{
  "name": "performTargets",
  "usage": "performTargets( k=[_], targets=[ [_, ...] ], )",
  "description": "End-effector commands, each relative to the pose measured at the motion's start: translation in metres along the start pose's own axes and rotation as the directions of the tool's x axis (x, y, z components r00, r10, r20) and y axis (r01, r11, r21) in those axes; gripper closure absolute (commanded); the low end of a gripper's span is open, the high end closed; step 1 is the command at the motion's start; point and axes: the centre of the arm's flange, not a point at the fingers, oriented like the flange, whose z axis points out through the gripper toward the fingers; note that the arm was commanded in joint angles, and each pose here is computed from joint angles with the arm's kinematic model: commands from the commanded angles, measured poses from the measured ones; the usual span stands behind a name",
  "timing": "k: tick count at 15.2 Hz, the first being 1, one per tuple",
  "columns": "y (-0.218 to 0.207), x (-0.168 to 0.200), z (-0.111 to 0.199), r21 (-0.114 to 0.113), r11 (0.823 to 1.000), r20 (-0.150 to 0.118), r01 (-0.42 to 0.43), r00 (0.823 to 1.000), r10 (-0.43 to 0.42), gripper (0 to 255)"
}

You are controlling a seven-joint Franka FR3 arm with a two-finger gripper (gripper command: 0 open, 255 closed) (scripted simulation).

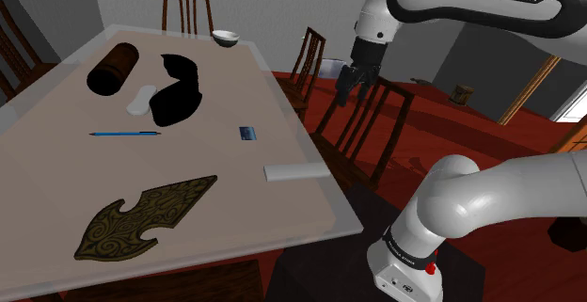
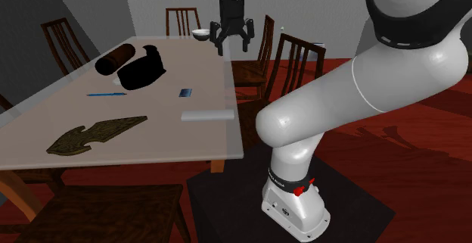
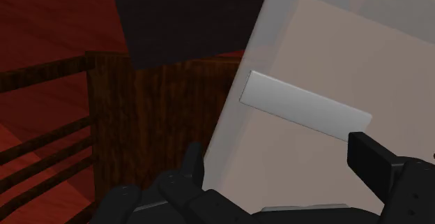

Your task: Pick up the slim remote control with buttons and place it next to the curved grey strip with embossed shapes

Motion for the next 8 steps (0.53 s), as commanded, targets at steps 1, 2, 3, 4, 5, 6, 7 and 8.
performTargets(
  k=[1,2,3,4,5,6,7,8],
  targets=[
    [0.0,0.0,0.0,0.0,1.0,0.0,0.0,1.0,0.0,0],
    [-0.004,0.005,0.012,0.0,0.999,-0.001,0.053,0.999,-0.053,0],
    [-0.008,0.01,0.023,0.0,0.994,-0.002,0.106,0.994,-0.106,0],
    [-0.012,0.014,0.035,0.001,0.987,-0.004,0.159,0.987,-0.159,0],
    [-0.016,0.018,0.046,0.001,0.977,-0.005,0.211,0.977,-0.211,0],
    [-0.021,0.022,0.058,0.001,0.965,-0.006,0.263,0.965,-0.263,0],
    [-0.026,0.026,0.07,0.001,0.95,-0.007,0.314,0.95,-0.314,0],
    [-0.031,0.03,0.081,0.0,0.932,-0.008,0.364,0.932,-0.364,0]
  ],
)
